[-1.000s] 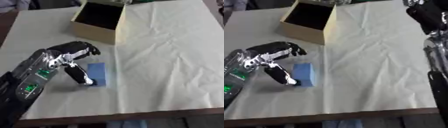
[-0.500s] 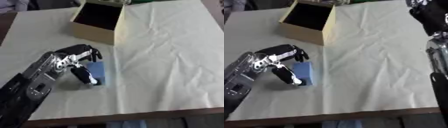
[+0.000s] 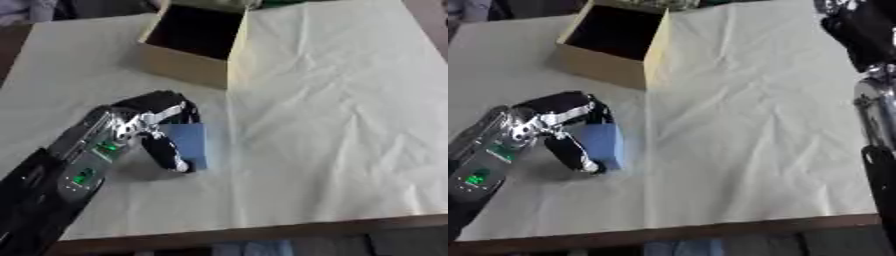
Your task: Pick up objects on the table and place them in the box.
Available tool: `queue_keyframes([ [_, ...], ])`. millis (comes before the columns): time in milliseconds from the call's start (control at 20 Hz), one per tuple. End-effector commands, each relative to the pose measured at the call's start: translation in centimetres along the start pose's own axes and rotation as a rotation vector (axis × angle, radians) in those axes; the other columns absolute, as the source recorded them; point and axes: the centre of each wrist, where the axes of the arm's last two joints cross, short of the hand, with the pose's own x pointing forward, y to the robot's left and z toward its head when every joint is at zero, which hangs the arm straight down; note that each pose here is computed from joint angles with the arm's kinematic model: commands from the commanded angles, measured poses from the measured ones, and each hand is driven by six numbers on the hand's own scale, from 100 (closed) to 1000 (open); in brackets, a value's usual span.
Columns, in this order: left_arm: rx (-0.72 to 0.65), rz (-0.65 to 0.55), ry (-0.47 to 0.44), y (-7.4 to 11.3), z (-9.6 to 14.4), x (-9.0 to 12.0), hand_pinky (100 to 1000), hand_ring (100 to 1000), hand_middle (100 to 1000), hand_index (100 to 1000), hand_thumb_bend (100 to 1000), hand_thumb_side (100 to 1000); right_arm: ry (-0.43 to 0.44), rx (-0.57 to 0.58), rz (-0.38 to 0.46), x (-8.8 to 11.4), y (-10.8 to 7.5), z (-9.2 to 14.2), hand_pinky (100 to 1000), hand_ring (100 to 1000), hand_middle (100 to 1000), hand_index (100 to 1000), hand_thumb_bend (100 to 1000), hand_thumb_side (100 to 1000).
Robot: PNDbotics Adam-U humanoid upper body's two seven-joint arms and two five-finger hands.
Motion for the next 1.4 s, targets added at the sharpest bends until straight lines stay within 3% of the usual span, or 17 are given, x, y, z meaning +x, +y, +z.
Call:
queue_keyframes([
  [50, 0.006, -0.010, 0.025, 0.2, 0.2, -0.5, 725, 555, 390, 635, 489, 100, -0.030, 0.004, 0.016, 0.8, -0.4, -0.4, 784, 759, 737, 894, 100, 303],
  [600, 0.180, -0.004, -0.044, 3.9, 3.5, 0.8, 679, 502, 338, 575, 473, 100, -0.025, -0.002, 0.015, 0.7, -0.4, -0.3, 785, 760, 737, 894, 100, 299],
  [650, 0.198, -0.011, -0.054, 4.4, 4.1, 1.0, 678, 500, 338, 576, 381, 100, -0.026, -0.002, 0.015, 0.7, -0.4, -0.3, 785, 761, 737, 894, 100, 300],
  [700, 0.213, -0.016, -0.064, 4.9, 4.6, 1.1, 677, 499, 336, 575, 453, 100, -0.028, -0.002, 0.014, 0.7, -0.4, -0.3, 785, 761, 737, 894, 100, 295],
  [850, 0.285, -0.030, -0.071, 6.9, 6.5, 1.1, 674, 493, 330, 565, 424, 100, -0.038, 0.000, 0.004, 0.8, -0.1, -0.6, 784, 761, 737, 893, 100, 290],
  [1150, 0.438, -0.028, -0.024, 9.8, 8.6, -0.7, 672, 482, 316, 562, 373, 100, -0.080, 0.021, -0.025, 1.2, 0.6, -1.5, 784, 762, 738, 892, 100, 284],
  [1400, 0.576, 0.007, -0.001, 12.5, 8.2, -4.0, 677, 480, 313, 572, 346, 100, -0.115, 0.040, -0.048, 1.7, 1.2, -2.3, 784, 761, 738, 892, 100, 284],
])
